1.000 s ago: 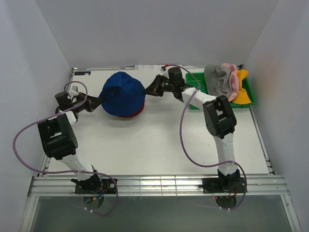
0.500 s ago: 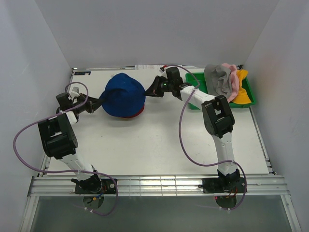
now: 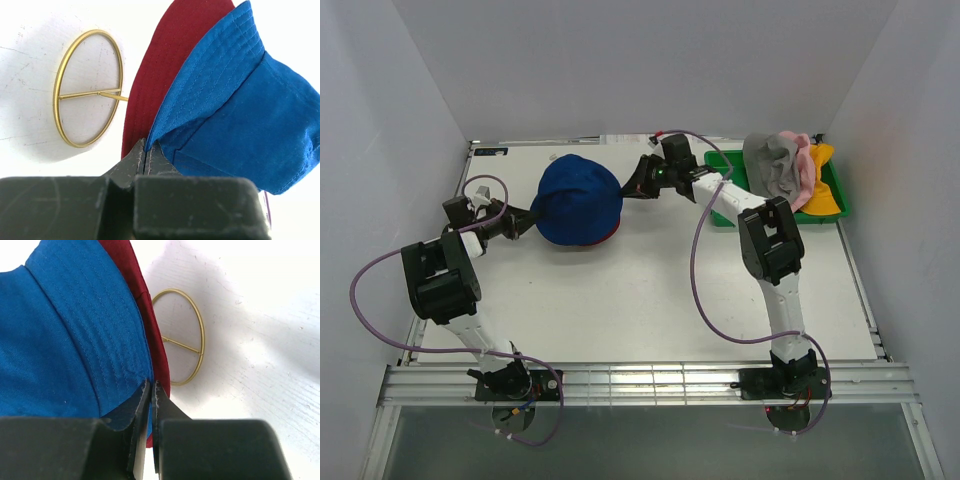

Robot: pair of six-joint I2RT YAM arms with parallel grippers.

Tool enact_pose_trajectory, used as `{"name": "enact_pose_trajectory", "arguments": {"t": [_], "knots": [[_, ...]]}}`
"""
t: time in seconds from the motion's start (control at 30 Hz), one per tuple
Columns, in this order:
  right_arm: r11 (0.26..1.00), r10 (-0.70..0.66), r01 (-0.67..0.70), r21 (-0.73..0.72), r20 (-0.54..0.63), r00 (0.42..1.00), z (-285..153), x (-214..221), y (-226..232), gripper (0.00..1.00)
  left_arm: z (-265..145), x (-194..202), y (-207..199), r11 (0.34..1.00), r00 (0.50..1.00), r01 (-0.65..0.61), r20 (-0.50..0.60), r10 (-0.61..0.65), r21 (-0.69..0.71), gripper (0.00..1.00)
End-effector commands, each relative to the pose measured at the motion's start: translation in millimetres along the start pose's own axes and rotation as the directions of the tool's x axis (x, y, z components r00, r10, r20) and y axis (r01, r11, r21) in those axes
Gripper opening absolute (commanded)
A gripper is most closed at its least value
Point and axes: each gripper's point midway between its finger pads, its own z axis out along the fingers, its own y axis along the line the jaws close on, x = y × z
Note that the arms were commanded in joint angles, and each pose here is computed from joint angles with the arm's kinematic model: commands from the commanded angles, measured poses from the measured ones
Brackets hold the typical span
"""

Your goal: Stack the hats

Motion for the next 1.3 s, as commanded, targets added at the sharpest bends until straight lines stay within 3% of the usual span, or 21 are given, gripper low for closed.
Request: {"name": "enact_pose_trajectory", "arguments": {"t": [0.0,0.07,0.1,0.23,0.37,0.77,1.0,1.27], "knots": [[0.992,0.004,0.000,0.123,-0.026,1.000,2.7,3.4,-35.6,0.08,-5.5,-6.4,3.4,0.999,0.999,-0.011,0.044,0.013,-0.050,0.05],[0.992,-0.018,0.020,0.126,-0.024,1.000,2.1,-4.0,-30.0,0.08,-7.6,-10.2,-5.1,0.998,0.998,-0.036,0.049,0.039,-0.056,0.14],[0.992,-0.024,0.027,0.126,-0.024,0.999,2.5,-5.9,-28.8,0.08,-8.3,-12.1,-7.5,0.997,0.997,-0.047,0.055,0.050,-0.060,0.24],[0.992,-0.042,0.044,0.121,-0.023,0.999,2.4,-12.6,-23.7,0.08,-12.3,-11.7,-15.8,0.996,0.995,-0.070,0.061,0.074,-0.063,0.46],[0.991,-0.054,0.057,0.123,-0.028,0.998,4.7,-15.5,-23.8,0.08,-15.2,-12.4,-19.9,0.993,0.993,-0.090,0.067,0.096,-0.076,0.57],[0.987,-0.133,0.132,0.091,0.012,0.991,-1.0,-31.1,-3.2,0.08,-20.1,-24.3,-36.7,0.984,0.981,-0.152,0.111,0.162,-0.093,0.58],[0.986,-0.145,0.144,0.087,0.001,0.989,0.3,-30.9,-3.2,0.08,-11.4,-38.7,-42.5,0.986,0.979,-0.157,0.123,0.162,-0.046,0.63],[0.985,-0.145,0.145,0.094,-0.008,0.989,1.8,-29.3,-7.0,0.08,7.5,-43.9,-46.9,0.988,0.983,-0.157,0.099,0.157,-0.007,0.62]]}}
